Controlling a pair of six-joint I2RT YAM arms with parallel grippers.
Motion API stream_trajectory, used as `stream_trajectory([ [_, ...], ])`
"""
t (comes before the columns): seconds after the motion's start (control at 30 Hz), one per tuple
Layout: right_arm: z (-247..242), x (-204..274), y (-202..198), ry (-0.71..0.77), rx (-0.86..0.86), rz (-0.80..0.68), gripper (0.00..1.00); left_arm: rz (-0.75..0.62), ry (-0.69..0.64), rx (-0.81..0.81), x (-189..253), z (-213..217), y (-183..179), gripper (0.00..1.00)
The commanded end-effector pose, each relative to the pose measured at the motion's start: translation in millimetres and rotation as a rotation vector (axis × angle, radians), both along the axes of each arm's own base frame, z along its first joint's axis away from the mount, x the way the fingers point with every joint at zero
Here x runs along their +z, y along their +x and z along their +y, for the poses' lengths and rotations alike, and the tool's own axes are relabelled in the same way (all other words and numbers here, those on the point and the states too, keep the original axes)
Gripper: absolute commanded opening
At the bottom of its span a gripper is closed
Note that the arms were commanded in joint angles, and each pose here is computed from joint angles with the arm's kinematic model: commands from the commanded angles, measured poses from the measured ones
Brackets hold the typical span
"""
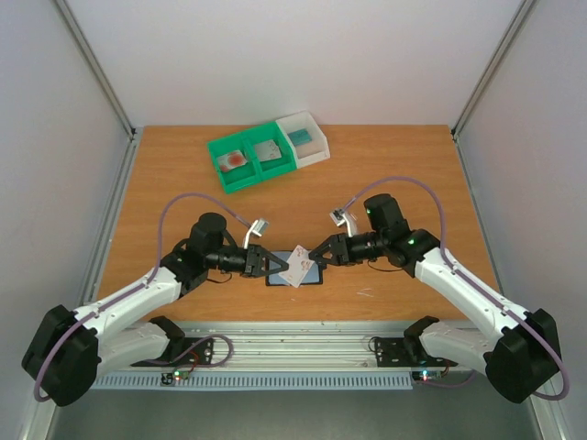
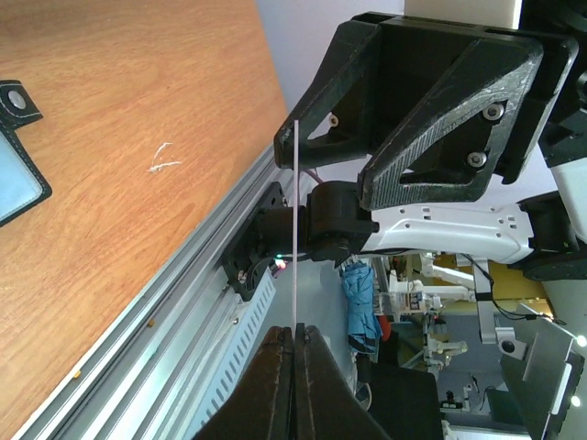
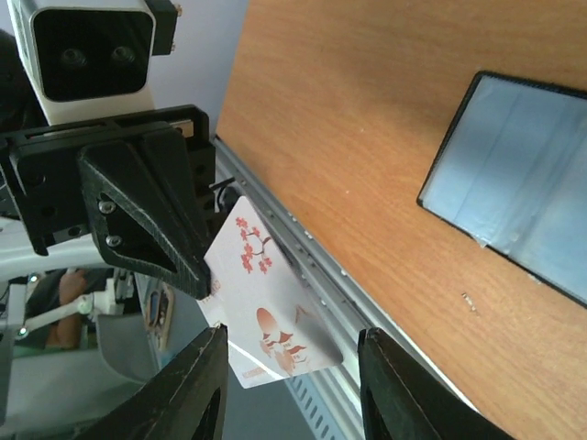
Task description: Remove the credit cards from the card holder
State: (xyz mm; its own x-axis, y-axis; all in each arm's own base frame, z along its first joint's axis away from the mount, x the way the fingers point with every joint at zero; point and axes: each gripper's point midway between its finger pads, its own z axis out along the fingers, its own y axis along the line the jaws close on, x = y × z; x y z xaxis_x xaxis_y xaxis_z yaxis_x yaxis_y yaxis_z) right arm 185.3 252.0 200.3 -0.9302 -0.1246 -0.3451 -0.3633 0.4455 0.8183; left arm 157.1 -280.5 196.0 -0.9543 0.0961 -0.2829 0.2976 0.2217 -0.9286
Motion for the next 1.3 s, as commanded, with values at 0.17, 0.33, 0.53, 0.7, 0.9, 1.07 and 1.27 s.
stream_trajectory([
  [0.17,8.4,3.3,-8.8,0.096,0.074,0.041,0.3,-0.055,-0.038,-0.051,15.3,-2.2,-7.2,0.0],
  [0.33,8.6,0.5,-10.0,0.101,0.079,0.05,0.26,-0.058,-0.041,-0.051,16.5,-2.4,-7.1,0.0],
  [0.53,8.0,1.7,-10.5,0.104,0.074,0.042,0.04,-0.058,-0.027,-0.033,13.5,-2.1,-3.8,0.07],
  [0.7,4.9,2.5,-6.1,0.089,0.03,0.032,0.01,-0.054,0.036,0.057,7.0,1.5,10.7,0.35],
  [0.9,-4.6,-3.1,1.8,0.037,-0.066,0.01,0.01,-0.087,0.28,0.292,-3.1,29.4,47.6,0.64],
  [1.07,-11.4,-6.0,7.6,0.011,-0.137,0.002,0.01,-0.14,0.608,0.547,-16.8,85.9,83.2,0.72],
  [1.27,-15.1,-5.4,11.4,0.004,-0.179,-0.005,0.01,-0.186,0.873,0.786,-18.3,149.2,121.7,0.72],
])
